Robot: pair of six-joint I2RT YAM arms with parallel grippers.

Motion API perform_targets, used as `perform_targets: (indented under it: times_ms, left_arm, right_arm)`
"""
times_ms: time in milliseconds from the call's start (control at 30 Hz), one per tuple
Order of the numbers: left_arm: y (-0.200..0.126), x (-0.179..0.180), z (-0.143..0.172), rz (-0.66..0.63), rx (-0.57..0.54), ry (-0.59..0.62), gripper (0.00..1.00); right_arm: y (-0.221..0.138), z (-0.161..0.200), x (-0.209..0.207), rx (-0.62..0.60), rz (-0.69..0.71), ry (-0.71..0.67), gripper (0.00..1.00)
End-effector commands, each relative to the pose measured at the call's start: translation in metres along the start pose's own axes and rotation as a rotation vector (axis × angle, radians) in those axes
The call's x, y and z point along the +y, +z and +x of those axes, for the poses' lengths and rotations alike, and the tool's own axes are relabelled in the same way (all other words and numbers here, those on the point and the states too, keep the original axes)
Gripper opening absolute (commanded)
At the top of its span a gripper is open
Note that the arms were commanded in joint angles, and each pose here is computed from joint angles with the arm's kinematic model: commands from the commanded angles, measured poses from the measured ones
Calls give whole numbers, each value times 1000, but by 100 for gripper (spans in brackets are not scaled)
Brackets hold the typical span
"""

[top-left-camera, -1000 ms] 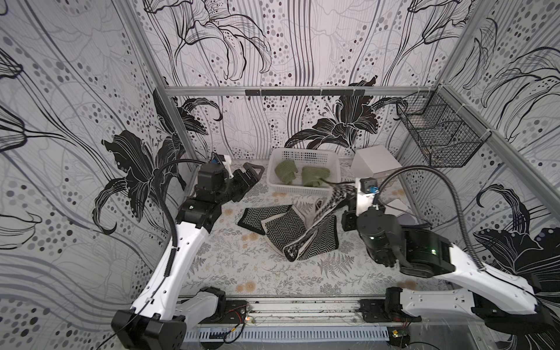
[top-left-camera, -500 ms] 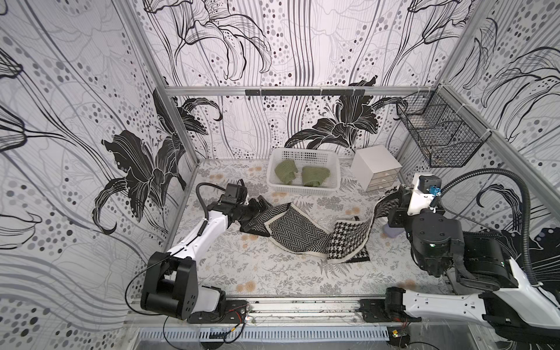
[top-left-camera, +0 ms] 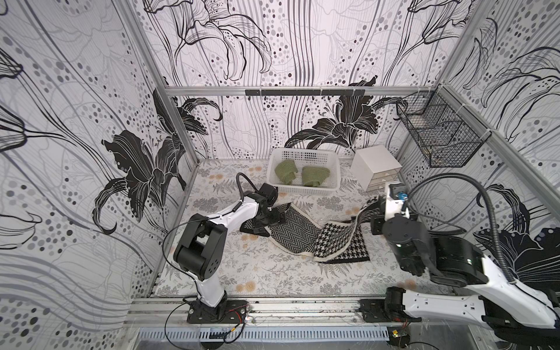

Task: Roll up the scarf and place it into the basket
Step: Flatten out the scarf at the center of the board.

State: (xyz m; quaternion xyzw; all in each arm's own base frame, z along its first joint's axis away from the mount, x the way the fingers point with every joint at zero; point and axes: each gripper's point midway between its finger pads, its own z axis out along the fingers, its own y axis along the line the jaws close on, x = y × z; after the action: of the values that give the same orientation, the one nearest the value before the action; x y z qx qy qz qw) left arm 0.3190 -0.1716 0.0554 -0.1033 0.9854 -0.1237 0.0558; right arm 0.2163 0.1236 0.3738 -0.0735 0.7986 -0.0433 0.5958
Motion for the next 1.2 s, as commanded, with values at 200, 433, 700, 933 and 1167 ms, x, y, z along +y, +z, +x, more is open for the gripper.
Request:
perform_targets:
  times_ms: [200, 433, 700, 933, 1167]
  left_arm:
    - [-13, 15, -29, -174, -116, 94, 99]
    - [20, -2, -26, -74, -61, 84, 22]
    - [-16, 6, -23, -92, -92, 91, 0]
    - [-72, -69, 34, 257, 25, 195, 0]
    - [-133, -112, 41, 633, 19, 111, 0]
  right_arm:
    - [68, 150, 120, 489, -272, 44, 0]
    - [92, 226, 172, 734, -294, 32, 0]
    - [107, 340, 178, 1185, -55, -95, 0]
    - [97, 343, 68, 1214, 296, -154, 0]
    - [101, 275, 10, 1065, 321, -136, 0]
